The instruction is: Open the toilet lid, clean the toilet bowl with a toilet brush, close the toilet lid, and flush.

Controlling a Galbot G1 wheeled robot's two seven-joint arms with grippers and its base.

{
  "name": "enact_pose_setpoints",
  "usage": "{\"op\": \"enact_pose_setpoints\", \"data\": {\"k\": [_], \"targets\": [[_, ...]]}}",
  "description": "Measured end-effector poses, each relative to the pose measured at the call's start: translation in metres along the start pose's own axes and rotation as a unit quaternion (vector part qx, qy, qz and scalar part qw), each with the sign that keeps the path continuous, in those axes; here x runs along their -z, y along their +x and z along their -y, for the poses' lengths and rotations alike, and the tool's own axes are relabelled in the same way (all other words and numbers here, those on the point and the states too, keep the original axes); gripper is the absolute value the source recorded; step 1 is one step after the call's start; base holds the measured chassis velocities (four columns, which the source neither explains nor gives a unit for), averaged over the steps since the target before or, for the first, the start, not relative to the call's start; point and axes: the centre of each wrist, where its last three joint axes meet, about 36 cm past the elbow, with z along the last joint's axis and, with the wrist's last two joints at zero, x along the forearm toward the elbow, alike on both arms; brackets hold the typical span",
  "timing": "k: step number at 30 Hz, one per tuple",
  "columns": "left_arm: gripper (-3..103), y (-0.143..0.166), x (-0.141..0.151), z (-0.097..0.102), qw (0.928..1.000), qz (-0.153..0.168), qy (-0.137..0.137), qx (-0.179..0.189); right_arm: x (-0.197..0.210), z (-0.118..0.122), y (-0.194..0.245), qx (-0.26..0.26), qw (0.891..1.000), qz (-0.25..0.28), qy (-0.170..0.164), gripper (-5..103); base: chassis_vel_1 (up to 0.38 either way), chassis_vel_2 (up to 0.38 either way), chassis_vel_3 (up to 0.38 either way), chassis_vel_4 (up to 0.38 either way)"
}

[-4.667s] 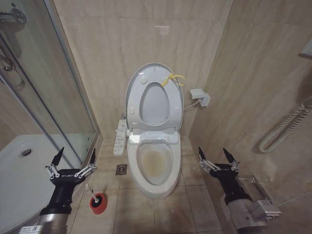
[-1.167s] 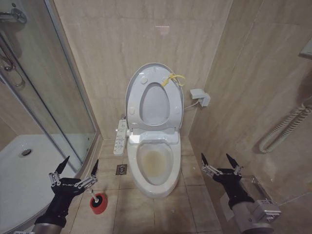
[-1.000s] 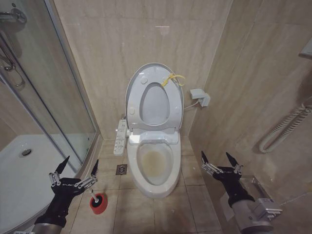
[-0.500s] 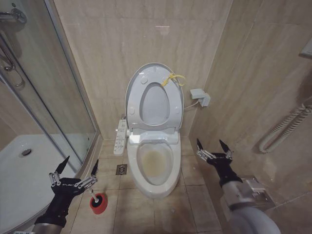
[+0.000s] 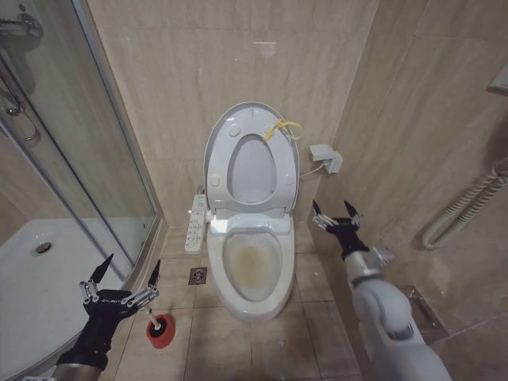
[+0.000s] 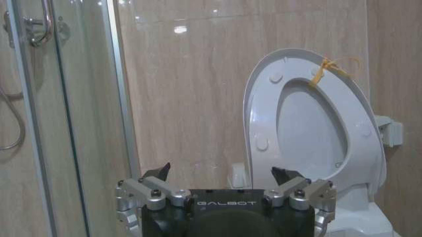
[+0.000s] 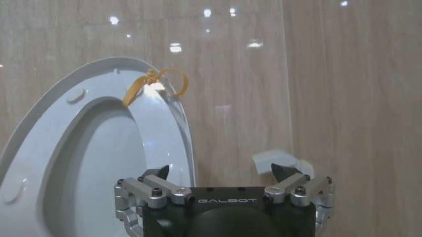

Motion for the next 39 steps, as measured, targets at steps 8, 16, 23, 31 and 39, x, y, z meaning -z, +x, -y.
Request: {"op": "enact_pose_setpoints", "data": {"k": [8, 16, 23, 31, 39], "targets": [[100, 0.0, 0.0, 0.0, 1.0, 0.0, 0.0, 0.0, -0.003, 0.0, -0.041, -0.009, 1.0, 0.015, 0.003, 100, -0.013, 0.013, 0.011, -0.019], [100, 0.0, 0.0, 0.0, 1.0, 0.0, 0.0, 0.0, 0.003, 0.007, -0.047, -0.017, 0.999, 0.027, 0.014, 100, -0.129, 0.128, 0.14, -0.135], [100, 0.0, 0.0, 0.0, 1.0, 0.0, 0.0, 0.0, 0.012, 0.02, -0.05, -0.037, 0.998, 0.05, 0.031, 100, -0.113, 0.108, 0.106, -0.109], [100, 0.0, 0.0, 0.0, 1.0, 0.0, 0.0, 0.0, 0.015, 0.021, -0.097, -0.039, 0.996, 0.068, 0.039, 100, -0.007, 0.006, 0.006, -0.009], [100, 0.0, 0.0, 0.0, 1.0, 0.0, 0.0, 0.0, 0.03, 0.01, -0.156, -0.048, 0.994, 0.086, 0.053, 100, 0.0, 0.0, 0.0, 0.0]]}}
